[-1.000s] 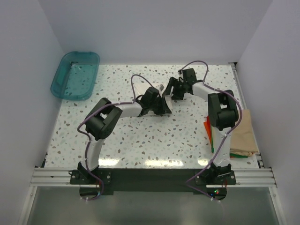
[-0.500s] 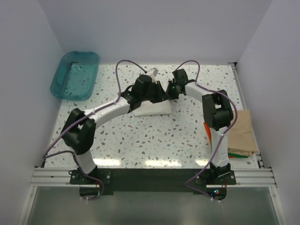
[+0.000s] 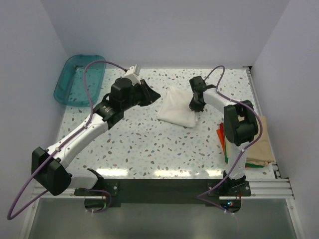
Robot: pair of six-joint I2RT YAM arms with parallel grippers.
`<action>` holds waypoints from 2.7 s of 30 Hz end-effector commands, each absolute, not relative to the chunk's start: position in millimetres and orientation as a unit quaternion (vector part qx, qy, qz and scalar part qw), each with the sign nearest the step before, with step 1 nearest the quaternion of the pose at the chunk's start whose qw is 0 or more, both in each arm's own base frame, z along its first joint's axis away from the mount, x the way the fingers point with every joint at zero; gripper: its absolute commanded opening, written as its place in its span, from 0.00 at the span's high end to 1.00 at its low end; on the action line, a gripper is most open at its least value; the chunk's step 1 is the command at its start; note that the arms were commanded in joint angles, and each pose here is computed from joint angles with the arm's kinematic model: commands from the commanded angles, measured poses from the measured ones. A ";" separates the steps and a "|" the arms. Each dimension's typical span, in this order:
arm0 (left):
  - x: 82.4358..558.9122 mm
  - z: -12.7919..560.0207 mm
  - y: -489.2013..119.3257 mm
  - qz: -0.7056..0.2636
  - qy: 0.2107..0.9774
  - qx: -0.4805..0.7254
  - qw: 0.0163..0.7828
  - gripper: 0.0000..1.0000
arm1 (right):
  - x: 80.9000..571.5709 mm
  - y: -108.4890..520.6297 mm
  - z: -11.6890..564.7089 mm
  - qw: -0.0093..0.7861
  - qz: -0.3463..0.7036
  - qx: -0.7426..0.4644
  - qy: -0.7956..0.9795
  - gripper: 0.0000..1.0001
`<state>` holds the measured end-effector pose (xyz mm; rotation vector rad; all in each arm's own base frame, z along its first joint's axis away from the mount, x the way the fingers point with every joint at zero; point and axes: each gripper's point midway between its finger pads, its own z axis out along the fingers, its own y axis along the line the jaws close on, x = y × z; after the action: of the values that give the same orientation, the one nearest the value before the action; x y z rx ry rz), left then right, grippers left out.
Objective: Fold and stack the t-shirts
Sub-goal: Neatly place the folded tshirt to the corner
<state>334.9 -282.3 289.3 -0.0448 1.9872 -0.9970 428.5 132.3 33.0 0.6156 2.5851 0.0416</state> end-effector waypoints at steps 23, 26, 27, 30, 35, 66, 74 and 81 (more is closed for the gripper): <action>313.1 312.8 -271.4 -0.419 0.791 0.027 0.445 0.80 | 370.9 -50.7 191.8 0.209 -0.230 0.467 0.828 1.00; 312.6 315.1 -274.0 -0.424 0.789 0.031 0.444 0.80 | 362.2 -67.1 199.5 0.198 -0.239 0.484 0.818 1.00; 313.1 314.2 -273.9 -0.424 0.789 0.030 0.443 0.80 | 359.9 -70.6 201.7 0.197 -0.241 0.489 0.815 1.00; 313.2 312.5 -275.8 -0.427 0.790 0.032 0.438 0.80 | 352.7 -84.3 207.6 0.192 -0.239 0.504 0.807 1.00; 312.7 310.7 -279.2 -0.432 0.791 0.033 0.432 0.80 | 343.1 -96.3 217.9 0.198 -0.232 0.514 0.802 1.00; 307.6 305.7 -278.6 -0.439 0.793 0.024 0.421 0.81 | 294.7 -120.1 292.1 0.258 -0.194 0.537 0.779 1.00; 301.2 301.7 -277.3 -0.445 0.793 0.020 0.415 0.81 | 263.6 -121.3 293.5 0.260 -0.208 0.541 0.773 1.00; 291.2 291.5 -280.9 -0.452 0.796 0.025 0.402 0.81 | 213.3 -115.3 273.6 0.251 -0.222 0.542 0.771 1.00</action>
<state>298.8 -277.6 279.3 0.0380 2.0622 -1.0890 290.3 -118.4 285.6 1.4421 1.9719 -0.4066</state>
